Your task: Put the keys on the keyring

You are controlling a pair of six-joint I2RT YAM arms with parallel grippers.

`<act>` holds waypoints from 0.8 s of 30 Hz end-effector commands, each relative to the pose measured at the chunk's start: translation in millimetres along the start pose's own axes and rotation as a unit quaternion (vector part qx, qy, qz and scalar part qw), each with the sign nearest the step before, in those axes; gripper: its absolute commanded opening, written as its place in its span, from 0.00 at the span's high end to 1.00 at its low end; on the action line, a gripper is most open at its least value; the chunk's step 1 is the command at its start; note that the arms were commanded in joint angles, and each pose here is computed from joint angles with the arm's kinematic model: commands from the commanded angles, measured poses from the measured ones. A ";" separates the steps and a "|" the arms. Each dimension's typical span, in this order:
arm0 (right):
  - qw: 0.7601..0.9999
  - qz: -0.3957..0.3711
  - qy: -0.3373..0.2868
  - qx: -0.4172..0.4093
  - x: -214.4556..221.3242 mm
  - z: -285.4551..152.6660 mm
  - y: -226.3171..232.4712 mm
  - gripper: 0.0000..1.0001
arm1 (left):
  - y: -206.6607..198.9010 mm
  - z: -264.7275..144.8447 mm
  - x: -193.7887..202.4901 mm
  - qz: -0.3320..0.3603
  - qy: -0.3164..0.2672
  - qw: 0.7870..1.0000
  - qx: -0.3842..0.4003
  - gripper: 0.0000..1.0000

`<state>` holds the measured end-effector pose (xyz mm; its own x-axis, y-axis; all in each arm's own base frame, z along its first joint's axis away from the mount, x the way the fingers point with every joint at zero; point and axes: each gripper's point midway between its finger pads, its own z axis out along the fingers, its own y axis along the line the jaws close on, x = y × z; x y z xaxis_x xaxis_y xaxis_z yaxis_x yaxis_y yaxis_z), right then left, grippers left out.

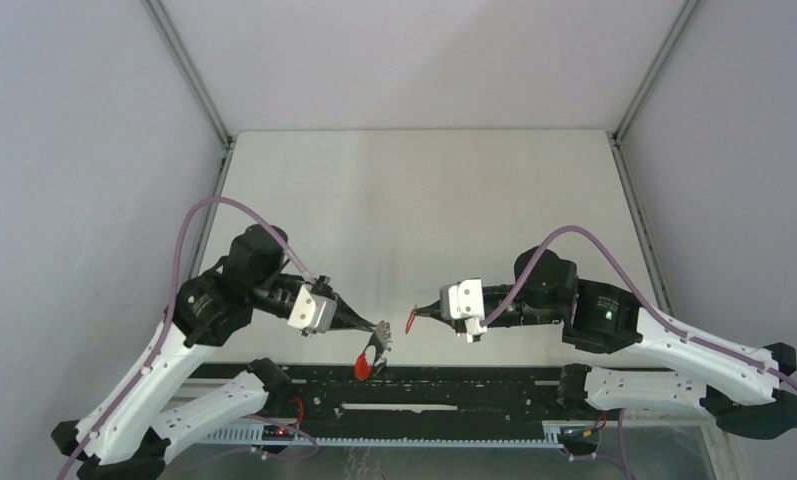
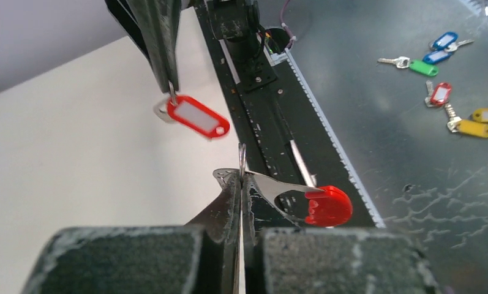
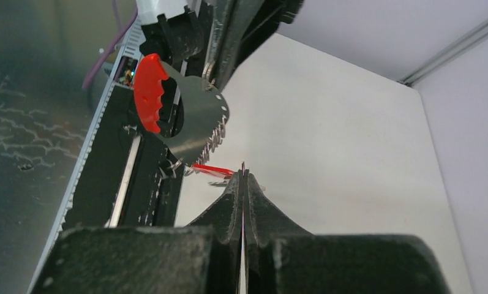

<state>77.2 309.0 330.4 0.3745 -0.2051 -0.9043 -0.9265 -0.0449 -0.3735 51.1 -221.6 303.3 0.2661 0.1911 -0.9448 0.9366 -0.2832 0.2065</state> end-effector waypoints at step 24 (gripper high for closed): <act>0.988 -0.153 0.015 -0.005 -19.2 -11.8 -14.9 1.00 | 36.5 30.6 -36.5 0.033 -0.084 0.995 0.042 1.00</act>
<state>81.5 303.6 330.4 0.5823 -0.2397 -0.7768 -0.8126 -0.1432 -0.5650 80.3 -268.1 342.7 0.3378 0.0302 -0.9407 0.8928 -0.3266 0.3101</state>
